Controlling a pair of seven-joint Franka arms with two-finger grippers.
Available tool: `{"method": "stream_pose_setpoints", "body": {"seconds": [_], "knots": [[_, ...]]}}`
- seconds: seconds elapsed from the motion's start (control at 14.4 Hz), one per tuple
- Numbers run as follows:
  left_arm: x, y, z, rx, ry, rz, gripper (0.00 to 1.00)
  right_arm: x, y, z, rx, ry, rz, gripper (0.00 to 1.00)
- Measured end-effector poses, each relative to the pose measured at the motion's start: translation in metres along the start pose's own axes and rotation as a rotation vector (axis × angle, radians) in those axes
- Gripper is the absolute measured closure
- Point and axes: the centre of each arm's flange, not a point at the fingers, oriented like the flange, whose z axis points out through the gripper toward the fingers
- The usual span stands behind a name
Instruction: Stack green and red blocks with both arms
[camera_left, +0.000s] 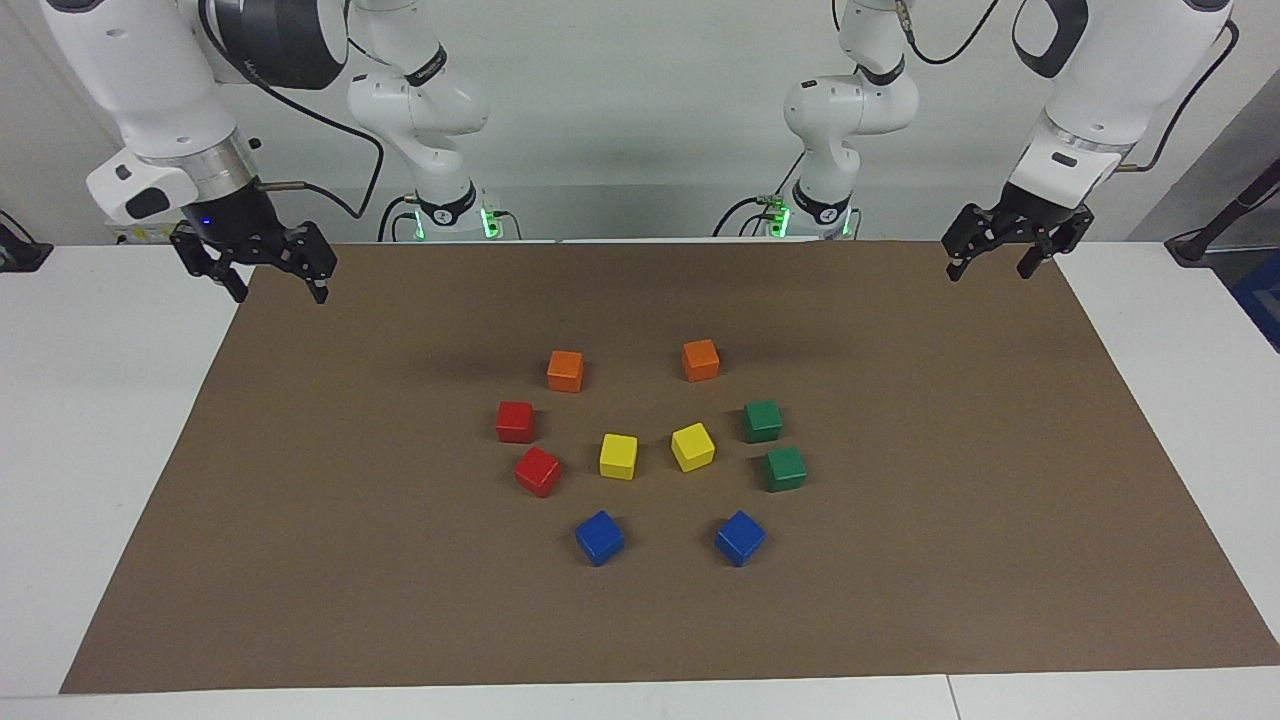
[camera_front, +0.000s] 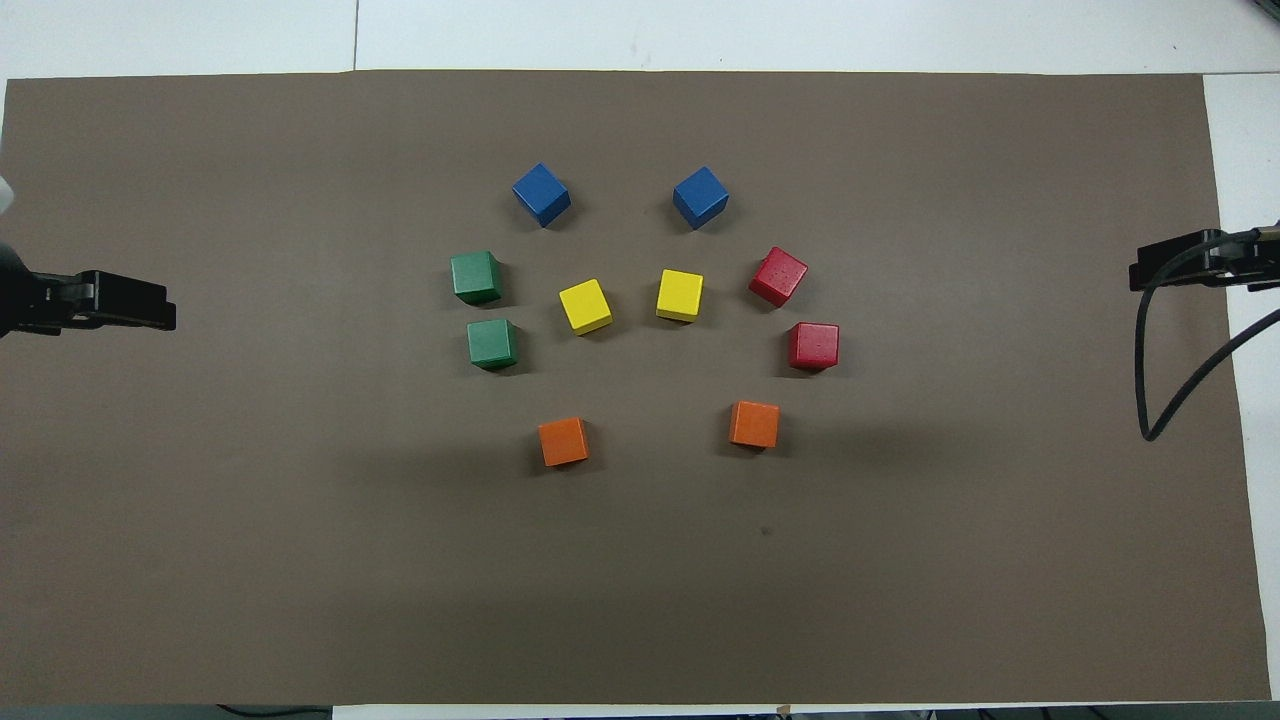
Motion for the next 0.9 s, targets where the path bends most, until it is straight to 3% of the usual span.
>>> {"method": "stream_pose_setpoints", "body": {"seconds": [0.42, 0.9], "knots": [[0.015, 0.046, 0.030, -0.044, 0.029, 0.035, 0.00, -0.003, -0.011, 0.009, 0.004, -0.037, 0.005, 0.00], [0.045, 0.124, 0.137, -0.064, -0.004, 0.053, 0.00, 0.002, -0.153, 0.050, 0.017, -0.030, 0.064, 0.00]]}}
